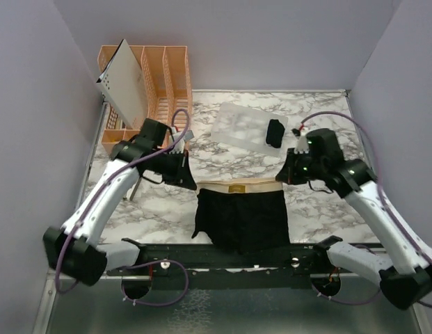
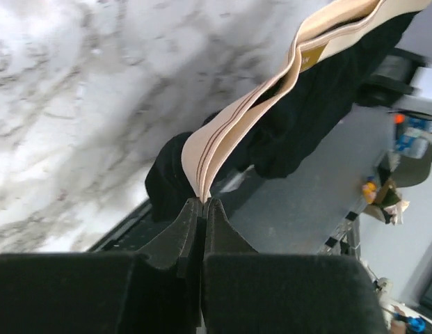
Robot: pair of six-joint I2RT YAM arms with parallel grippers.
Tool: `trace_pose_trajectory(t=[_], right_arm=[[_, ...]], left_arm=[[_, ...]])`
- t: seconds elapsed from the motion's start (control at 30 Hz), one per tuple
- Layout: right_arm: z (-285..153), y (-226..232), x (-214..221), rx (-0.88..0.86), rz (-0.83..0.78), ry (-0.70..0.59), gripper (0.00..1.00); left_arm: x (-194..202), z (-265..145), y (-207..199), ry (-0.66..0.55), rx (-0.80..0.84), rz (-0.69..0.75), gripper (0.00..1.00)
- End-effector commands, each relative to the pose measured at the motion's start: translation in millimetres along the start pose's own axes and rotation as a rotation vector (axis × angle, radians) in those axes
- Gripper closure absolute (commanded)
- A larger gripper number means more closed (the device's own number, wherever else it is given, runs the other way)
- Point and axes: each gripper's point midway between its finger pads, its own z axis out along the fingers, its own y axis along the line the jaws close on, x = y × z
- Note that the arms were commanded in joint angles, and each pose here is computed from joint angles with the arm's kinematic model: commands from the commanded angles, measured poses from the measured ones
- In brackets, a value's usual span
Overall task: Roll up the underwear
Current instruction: Flatten out the underwear at the center of the board, then fold the underwear at the center of the board.
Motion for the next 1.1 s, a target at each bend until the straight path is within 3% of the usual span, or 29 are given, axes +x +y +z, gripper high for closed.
trace_pose_trajectory(t=[0.0,0.17,0.47,0.6,0.77,0.93,1.07], right_arm=[[82,-85,5,0.357,0.036,0.024,0.99],[145,-114,-16,0.444,-0.014,0.042,1.00],[194,-142,-29,0.524,-0.082,0.128,0.99],[203,-146,-36,0.533,-0.091,0.130,0.85],[196,-141,-53,0.531,-0.104,0.099,0.46],[168,-145,-55,0.532,-0.038,0.057,0.39],[152,-145,-18,0.479,0.077,0.067,0.40]], left_arm=[[-12,60,79,0.143,-0.170,-0.006,1.00],[-49,106,123,0.216,-0.219,0.038,1.00],[-73,139,179,0.300,-0.339,0.092,0.97],[-80,138,198,0.319,-0.415,0.127,0.81],[-91,126,211,0.291,-0.530,0.122,0.46],[-103,101,204,0.196,-0.613,0.116,0.30],[-98,104,156,0.079,-0.405,0.066,0.28]])
